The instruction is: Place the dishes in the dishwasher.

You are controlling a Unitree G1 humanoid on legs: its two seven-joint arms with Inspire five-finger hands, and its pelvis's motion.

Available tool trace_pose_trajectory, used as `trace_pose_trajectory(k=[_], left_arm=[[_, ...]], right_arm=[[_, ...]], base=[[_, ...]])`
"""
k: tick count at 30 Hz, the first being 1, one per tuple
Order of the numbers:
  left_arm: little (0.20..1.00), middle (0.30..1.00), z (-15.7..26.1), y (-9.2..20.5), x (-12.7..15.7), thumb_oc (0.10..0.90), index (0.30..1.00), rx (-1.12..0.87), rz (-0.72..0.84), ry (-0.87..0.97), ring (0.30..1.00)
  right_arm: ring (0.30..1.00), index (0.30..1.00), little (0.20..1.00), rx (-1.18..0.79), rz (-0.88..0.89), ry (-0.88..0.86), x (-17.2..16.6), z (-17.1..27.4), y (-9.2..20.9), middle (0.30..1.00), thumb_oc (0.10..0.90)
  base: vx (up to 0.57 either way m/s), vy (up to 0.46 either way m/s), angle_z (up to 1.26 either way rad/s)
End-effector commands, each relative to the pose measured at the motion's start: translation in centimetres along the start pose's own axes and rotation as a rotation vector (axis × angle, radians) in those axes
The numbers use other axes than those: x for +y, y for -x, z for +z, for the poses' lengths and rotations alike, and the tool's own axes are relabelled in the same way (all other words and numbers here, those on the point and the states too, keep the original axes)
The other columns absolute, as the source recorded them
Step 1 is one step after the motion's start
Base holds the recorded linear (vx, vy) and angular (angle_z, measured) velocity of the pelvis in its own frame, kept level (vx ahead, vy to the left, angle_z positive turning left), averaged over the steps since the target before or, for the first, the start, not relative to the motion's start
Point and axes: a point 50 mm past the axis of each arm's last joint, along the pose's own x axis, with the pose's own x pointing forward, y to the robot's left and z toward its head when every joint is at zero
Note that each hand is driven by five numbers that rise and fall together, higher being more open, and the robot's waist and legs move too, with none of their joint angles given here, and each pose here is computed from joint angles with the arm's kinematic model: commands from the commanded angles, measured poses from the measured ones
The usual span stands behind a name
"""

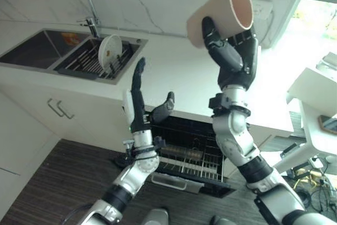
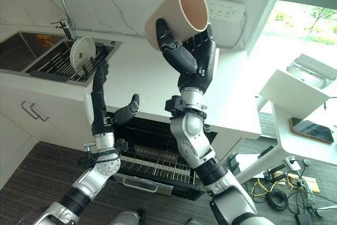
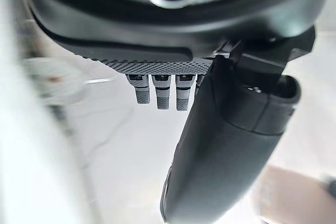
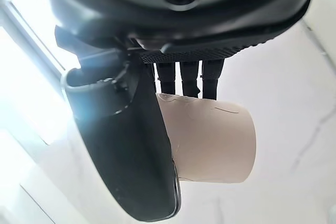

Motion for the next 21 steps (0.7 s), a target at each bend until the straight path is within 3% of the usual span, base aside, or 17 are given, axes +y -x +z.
trace_pose_trajectory(k=[1,7,10,14,20,21], left_arm=[[0.900,0.900,3.9,-2.3,0.5,0.800,0.900,-0.141,-0.065,0.194,0.900],[0.900,0.900,2.2,-0.9,3.0,0.800,0.900,0.015,-0.360,0.244,0.900],[0.900,0.900,1.5,-0.1,4.3,0.800,0.900,0.076,-0.440,0.262,0.900],[0.900,0.900,0.3,1.3,6.0,0.800,0.900,0.225,-0.471,0.450,0.900],[0.900,0.900,-1.2,1.3,9.2,0.800,0.900,0.265,-0.406,0.309,0.900],[0.900,0.900,-1.8,1.6,9.6,0.800,0.900,0.269,-0.442,0.188,0.900]], right_arm=[[0.300,0.300,0.300,-0.255,0.305,-0.089,3.6,5.6,-0.8,0.300,0.400],[0.300,0.300,0.300,-0.142,0.485,-0.018,0.0,5.9,1.0,0.300,0.400],[0.300,0.300,0.300,-0.051,0.523,-0.053,-1.6,5.6,2.0,0.300,0.400],[0.300,0.300,0.300,0.015,0.569,-0.019,-3.2,4.8,3.6,0.300,0.400],[0.300,0.300,0.300,0.074,0.610,0.005,-3.6,4.1,4.5,0.300,0.400],[0.300,0.300,0.300,0.114,0.620,0.011,-3.5,3.5,4.7,0.300,0.400]], base=[[0.01,0.048,0.00],[0.01,0.052,0.00],[-0.01,0.038,-0.10],[-0.03,0.034,-0.10],[-0.01,0.005,0.00],[0.00,0.000,0.00]])
